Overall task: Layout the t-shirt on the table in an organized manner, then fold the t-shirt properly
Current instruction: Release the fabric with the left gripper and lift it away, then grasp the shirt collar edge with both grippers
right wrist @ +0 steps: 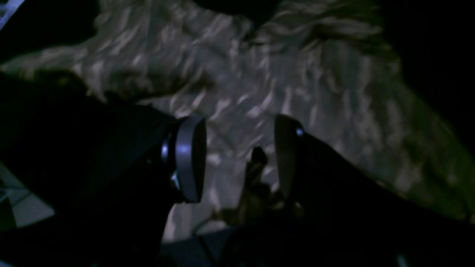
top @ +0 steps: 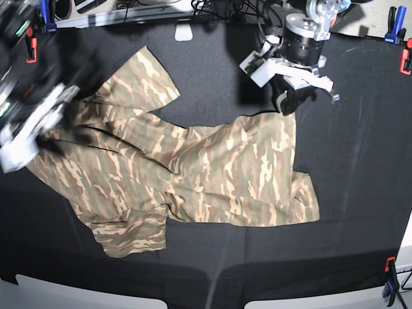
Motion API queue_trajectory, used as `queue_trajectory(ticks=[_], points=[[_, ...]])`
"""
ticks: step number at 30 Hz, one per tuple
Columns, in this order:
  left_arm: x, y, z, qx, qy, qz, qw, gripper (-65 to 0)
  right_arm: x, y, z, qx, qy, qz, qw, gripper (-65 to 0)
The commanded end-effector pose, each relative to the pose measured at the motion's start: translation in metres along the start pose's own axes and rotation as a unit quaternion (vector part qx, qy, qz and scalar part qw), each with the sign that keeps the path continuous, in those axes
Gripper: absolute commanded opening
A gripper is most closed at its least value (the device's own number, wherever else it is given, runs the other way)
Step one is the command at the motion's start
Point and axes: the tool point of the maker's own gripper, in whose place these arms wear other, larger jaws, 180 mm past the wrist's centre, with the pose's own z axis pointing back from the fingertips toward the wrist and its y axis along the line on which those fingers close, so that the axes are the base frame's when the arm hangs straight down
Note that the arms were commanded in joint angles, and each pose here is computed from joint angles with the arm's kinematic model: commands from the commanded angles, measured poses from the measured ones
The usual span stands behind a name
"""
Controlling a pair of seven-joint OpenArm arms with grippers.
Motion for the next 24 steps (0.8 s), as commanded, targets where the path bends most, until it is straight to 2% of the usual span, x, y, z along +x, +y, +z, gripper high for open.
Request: queue_trajectory(ticks=[1, 4, 6, 9, 11, 13, 16, 18, 20, 22, 24], points=[[0.008, 0.011, 0.001, 0.019, -0.018, 0.003, 1.000, -65.0, 0.004, 0.005, 0.004, 0.000, -0.008, 0.008, 0.9999, -36.4], [0.008, 0.011, 0.001, 0.019, -0.018, 0.003, 1.000, -65.0, -0.017, 0.025, 0.003, 0.027, 0.024, -0.004, 0.9993, -36.4], [0.008, 0.011, 0.001, 0.019, -0.018, 0.003, 1.000, -65.0, -0.032, 0.037, -0.004, 0.039, 0.055, 0.005, 0.9977, -36.4], [0.008, 0.011, 0.001, 0.019, -0.019, 0.003, 1.000, -65.0, -0.041, 0.052, -0.021, 0.050, 0.084, 0.058, 0.9935, -36.4], [0.008, 0.011, 0.001, 0.019, -0.019, 0.003, 1.000, -65.0, -0.044, 0.063, -0.033, 0.060, 0.097, 0.119, 0.9863, -36.4], [0.008, 0.011, 0.001, 0.019, -0.019, 0.003, 1.000, -65.0, -0.049, 0.075, -0.043, 0.072, 0.113, 0.192, 0.9721, -36.4], [0.008, 0.011, 0.001, 0.019, -0.018, 0.003, 1.000, -65.0, -0.053, 0.092, -0.053, 0.097, 0.121, 0.295, 0.9428, -36.4], [0.008, 0.011, 0.001, 0.019, -0.018, 0.003, 1.000, -65.0, -0.055, 0.100, -0.059, 0.113, 0.127, 0.348, 0.9219, -37.4], [0.008, 0.011, 0.001, 0.019, -0.018, 0.003, 1.000, -65.0, -0.060, 0.103, -0.066, 0.124, 0.137, 0.385, 0.9043, -41.0], [0.008, 0.011, 0.001, 0.019, -0.018, 0.003, 1.000, -65.0, -0.065, 0.101, -0.075, 0.126, 0.146, 0.406, 0.8934, -42.0], [0.008, 0.011, 0.001, 0.019, -0.018, 0.003, 1.000, -65.0, -0.070, 0.093, -0.089, 0.120, 0.153, 0.404, 0.8942, -42.0]])
